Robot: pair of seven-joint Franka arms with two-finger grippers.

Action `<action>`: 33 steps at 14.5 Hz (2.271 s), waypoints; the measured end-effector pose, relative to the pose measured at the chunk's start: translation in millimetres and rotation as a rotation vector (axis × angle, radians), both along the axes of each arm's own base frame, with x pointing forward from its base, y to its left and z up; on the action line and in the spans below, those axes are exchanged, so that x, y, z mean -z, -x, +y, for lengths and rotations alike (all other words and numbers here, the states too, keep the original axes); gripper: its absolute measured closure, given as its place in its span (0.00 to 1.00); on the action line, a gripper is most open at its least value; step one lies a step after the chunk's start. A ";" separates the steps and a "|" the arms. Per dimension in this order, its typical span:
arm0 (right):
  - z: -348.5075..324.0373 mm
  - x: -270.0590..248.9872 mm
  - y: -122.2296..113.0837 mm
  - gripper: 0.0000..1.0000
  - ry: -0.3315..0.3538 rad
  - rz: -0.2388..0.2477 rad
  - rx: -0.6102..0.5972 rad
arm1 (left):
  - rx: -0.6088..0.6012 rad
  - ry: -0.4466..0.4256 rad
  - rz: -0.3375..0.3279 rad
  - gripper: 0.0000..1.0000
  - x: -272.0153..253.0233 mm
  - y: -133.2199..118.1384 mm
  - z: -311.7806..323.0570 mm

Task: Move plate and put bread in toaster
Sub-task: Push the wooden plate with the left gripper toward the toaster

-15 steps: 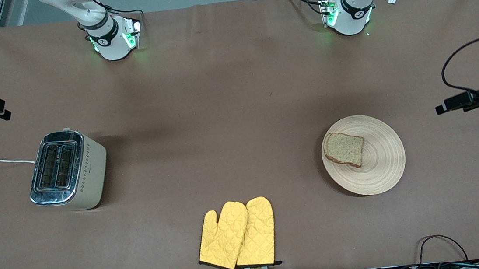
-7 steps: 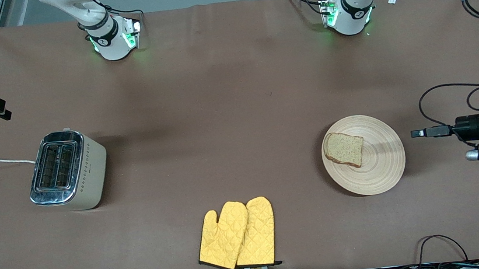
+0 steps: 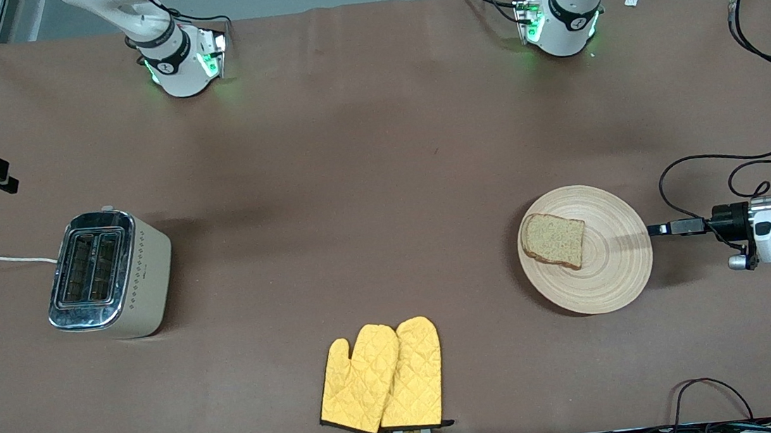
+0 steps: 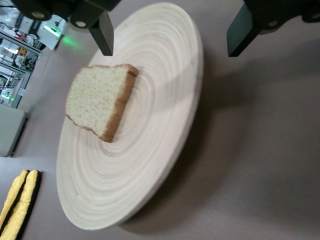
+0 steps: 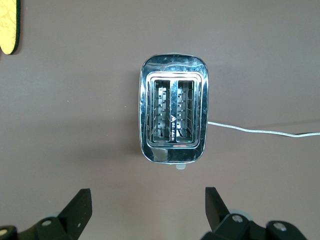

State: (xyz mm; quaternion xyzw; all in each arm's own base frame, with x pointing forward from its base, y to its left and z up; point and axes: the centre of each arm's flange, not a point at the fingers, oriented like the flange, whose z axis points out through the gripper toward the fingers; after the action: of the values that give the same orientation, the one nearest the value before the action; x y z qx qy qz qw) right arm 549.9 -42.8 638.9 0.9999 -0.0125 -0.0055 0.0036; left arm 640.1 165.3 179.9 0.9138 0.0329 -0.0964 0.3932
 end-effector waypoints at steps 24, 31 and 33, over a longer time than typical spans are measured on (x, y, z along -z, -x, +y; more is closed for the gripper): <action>-0.1 0.0 0.0 0.00 0.000 0.000 0.000 | 0.134 0.157 -0.188 0.89 0.7 -28.5 -62.0; -0.4 0.0 0.0 0.00 0.000 0.000 0.001 | 0.212 0.294 -0.114 0.89 -35.1 -44.6 -250.4; -1.5 0.1 0.1 0.00 0.000 0.000 0.003 | 0.208 0.300 -0.114 0.89 -37.6 -42.8 -321.2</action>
State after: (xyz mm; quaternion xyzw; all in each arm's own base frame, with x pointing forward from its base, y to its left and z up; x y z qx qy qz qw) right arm 549.7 -44.3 638.9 0.9999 -0.0139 -0.0057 0.0036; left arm 682.9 -155.9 217.6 0.8474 -0.0988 -0.0885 0.5141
